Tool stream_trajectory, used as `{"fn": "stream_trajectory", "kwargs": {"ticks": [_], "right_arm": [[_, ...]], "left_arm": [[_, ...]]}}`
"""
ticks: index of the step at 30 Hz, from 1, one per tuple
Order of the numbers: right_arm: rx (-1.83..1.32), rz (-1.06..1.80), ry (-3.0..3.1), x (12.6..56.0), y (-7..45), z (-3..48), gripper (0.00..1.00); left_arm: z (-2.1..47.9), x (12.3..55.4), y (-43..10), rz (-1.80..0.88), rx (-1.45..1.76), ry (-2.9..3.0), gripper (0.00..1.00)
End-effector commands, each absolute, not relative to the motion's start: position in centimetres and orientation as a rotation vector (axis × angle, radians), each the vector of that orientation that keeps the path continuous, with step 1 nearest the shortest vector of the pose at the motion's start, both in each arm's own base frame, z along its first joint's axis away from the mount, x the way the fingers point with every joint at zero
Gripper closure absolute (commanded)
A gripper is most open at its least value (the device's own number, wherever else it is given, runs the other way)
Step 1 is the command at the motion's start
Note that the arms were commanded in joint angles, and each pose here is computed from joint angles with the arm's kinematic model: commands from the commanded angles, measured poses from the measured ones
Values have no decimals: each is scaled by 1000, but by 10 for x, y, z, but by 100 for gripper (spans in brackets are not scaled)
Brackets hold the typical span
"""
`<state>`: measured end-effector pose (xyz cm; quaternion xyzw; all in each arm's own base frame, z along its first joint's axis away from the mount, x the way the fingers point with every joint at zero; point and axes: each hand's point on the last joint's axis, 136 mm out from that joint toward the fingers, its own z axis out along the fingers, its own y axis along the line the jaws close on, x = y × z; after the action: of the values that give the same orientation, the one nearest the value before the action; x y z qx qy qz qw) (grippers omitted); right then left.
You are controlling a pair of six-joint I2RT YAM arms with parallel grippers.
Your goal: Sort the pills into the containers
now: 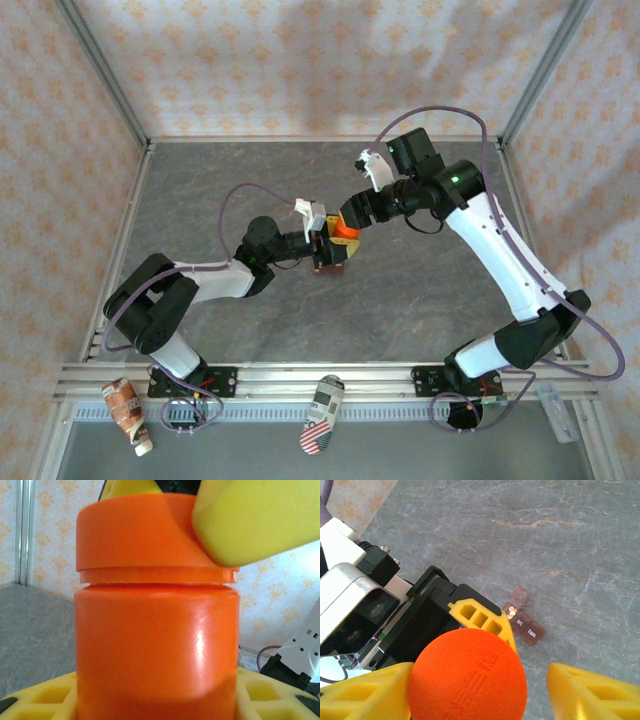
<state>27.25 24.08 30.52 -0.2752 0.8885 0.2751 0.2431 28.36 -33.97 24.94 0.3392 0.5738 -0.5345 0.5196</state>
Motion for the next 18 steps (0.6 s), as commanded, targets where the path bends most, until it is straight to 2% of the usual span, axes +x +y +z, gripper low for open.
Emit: {"fn": "stream_trajectory", "kwargs": {"ticks": [1,6,13,18], "right_arm": [[-762,764,2438,272,242,300,38],[-770,807,2462,267,246,294,51],[-674,899,2509,263,254,280,58],[-588,849,2565,263,260,264,63]], "left_arm": [[290,277,-337,-1286,833,1233,100],[292,276,-338,-1286,836,1225,100],[298,282,-334,-1230,805,1213,100],[299,289,-327,-1143,769,1210,100]]}}
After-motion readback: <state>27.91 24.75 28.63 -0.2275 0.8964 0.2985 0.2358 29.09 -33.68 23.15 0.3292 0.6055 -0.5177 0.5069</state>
